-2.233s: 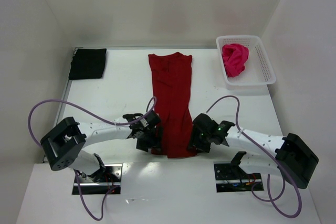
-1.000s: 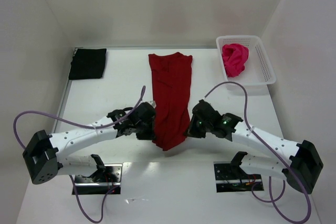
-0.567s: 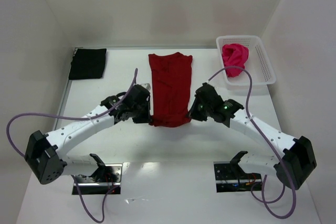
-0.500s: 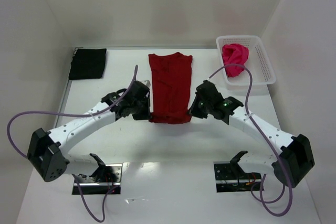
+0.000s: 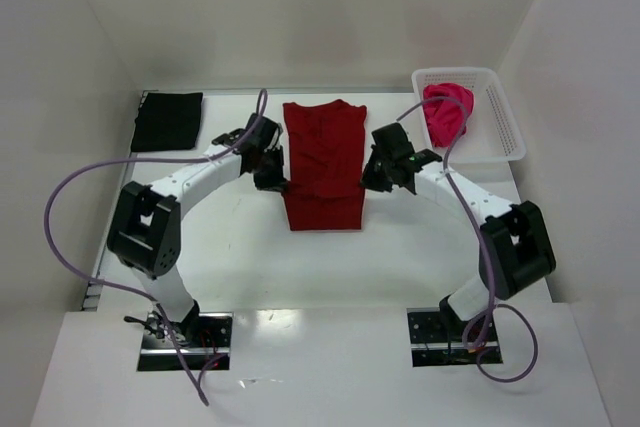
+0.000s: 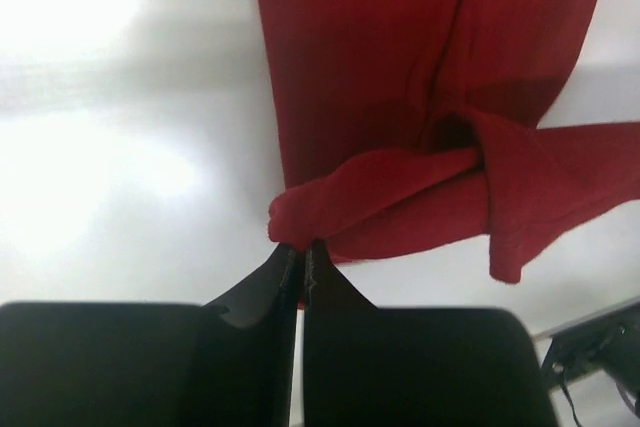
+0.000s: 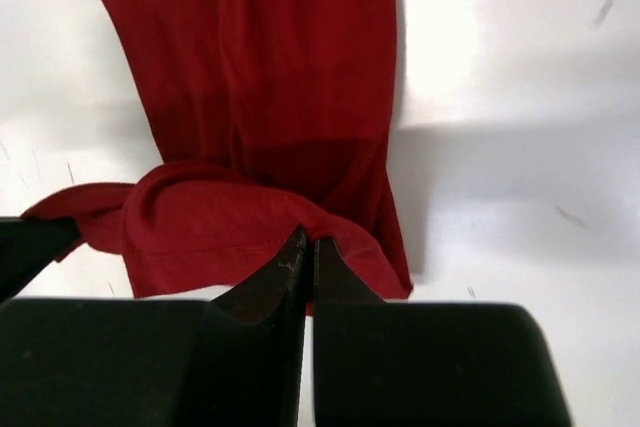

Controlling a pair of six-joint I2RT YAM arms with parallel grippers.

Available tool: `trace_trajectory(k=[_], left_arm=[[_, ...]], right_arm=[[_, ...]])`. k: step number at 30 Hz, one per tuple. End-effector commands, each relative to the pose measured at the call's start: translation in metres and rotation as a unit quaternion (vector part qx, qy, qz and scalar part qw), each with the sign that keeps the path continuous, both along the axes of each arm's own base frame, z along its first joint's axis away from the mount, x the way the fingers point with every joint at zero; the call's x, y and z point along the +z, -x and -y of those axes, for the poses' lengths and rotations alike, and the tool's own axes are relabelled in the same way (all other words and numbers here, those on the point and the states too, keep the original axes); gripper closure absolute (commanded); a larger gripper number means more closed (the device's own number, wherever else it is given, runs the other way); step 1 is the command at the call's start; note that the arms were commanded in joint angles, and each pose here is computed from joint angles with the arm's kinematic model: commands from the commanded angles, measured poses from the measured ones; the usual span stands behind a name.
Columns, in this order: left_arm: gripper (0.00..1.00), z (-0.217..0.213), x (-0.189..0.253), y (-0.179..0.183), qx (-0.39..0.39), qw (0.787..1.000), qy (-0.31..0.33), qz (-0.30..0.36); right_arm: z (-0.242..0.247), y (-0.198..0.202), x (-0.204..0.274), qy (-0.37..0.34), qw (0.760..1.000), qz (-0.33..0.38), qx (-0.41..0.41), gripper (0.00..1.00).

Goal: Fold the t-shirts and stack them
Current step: Fold the folded rectangular tshirt in 1/3 of the way

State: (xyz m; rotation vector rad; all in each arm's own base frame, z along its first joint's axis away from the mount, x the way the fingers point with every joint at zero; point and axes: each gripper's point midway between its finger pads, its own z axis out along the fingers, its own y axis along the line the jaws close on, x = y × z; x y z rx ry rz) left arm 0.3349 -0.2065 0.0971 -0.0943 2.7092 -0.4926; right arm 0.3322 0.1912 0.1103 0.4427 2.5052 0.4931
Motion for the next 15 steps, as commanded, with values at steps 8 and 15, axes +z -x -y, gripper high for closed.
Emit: trace_trajectory(k=[8,15], left_arm=[[1.00,0.006,0.013,-0.075,-0.046,0.997,0.042,0.038],[1.00,0.013,-0.001,-0.097,-0.057,0.997,0.049,0.033]], right_arm=[[-0.003,-0.081,0.011,-0.007,0.998,0.056,-0.013,0.99],[0.007,-0.112,0.005,-0.001,0.998,0.060,-0.021,0.98]])
